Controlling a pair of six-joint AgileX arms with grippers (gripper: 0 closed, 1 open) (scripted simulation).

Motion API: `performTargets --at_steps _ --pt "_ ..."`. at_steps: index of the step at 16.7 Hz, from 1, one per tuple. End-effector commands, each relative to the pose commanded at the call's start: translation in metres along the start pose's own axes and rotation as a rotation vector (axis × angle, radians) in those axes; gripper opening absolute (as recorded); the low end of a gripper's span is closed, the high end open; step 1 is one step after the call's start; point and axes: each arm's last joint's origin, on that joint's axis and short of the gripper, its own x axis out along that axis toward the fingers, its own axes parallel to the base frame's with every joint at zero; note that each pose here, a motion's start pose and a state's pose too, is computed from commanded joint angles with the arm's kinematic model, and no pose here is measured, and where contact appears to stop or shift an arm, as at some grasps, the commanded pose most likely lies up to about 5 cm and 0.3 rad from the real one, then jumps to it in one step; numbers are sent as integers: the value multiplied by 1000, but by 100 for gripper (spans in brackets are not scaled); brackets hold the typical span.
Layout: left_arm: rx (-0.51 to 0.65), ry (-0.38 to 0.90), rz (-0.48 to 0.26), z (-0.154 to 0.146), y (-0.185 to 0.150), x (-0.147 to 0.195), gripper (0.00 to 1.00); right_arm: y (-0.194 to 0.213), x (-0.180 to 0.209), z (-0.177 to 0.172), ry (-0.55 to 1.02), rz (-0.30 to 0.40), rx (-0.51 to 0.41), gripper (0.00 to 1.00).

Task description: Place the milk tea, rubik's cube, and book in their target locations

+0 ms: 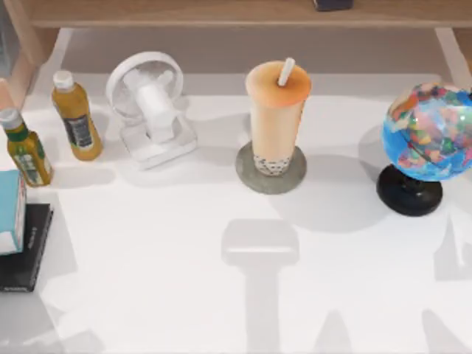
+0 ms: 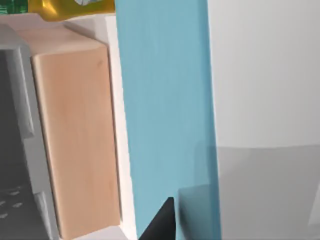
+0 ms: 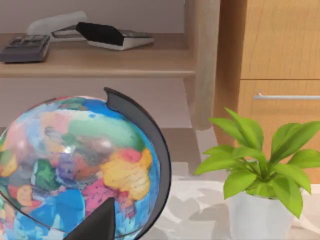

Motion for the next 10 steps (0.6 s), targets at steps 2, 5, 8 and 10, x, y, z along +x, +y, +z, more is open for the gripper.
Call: performTargets --at_steps 2,5,8,10 --pt "0 0 0 0 0 0 8 0 0 0 0 0 0 100" --pt "0 0 0 0 0 0 30 0 0 0 0 0 0 100" --pt "0 0 0 0 0 0 53 0 0 0 0 0 0 100" --pt "0 0 0 0 0 0 68 0 0 0 0 0 0 100"
